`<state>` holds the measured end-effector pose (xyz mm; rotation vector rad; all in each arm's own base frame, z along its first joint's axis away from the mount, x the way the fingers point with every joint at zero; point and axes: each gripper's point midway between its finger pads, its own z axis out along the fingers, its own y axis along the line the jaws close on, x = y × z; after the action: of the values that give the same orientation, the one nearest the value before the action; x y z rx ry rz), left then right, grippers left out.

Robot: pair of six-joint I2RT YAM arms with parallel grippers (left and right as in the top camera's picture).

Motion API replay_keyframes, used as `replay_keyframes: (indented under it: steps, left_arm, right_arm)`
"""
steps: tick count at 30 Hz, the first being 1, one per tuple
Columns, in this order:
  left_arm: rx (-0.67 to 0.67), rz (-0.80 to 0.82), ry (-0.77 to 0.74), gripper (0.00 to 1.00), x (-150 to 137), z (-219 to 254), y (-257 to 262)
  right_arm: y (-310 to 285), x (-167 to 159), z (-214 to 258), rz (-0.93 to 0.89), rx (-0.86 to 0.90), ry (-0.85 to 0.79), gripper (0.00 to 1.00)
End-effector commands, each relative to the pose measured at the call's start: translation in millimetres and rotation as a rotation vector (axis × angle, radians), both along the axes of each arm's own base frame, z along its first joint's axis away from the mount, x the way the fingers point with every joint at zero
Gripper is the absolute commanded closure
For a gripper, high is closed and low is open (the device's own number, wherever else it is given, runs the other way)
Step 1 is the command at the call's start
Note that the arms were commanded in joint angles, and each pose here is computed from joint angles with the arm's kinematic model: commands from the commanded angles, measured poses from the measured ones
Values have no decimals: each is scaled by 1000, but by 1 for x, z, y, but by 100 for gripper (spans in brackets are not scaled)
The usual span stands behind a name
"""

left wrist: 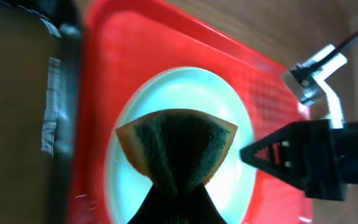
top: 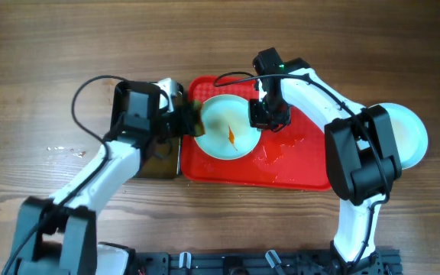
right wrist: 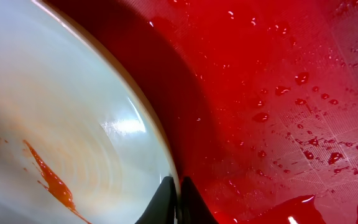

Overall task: Clean dirty plates on tray and stack at the side
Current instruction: 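Scrub the back-left plate with the sponge, then dip sponge in water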

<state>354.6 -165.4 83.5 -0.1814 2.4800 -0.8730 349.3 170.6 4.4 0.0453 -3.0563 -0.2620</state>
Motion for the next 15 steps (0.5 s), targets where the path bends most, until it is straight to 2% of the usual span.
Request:
replay_keyframes:
  steps: [1,4,7,10,15]
  left_arm:
    - [-112,-67,74,96,-12,-13,-52]
    - [-161,-106,78,96,-16,-22,-87]
    - [-229,-70,132,96,-18,-35,-112]
    - [-238,3,199,96,-19,-55,-117]
    - [-201,20,222,96,-20,-80,-116]
  right_arm:
    - [-3,-3,-9,19,-33,5,96]
    - [-3,-3,-9,19,-33,5,96]
    - [-3,-3,-9,19,-33,4,96]
    - [-3,-3,-9,19,-33,4,96]
    - [-3,-3,-9,19,-33,4,96]
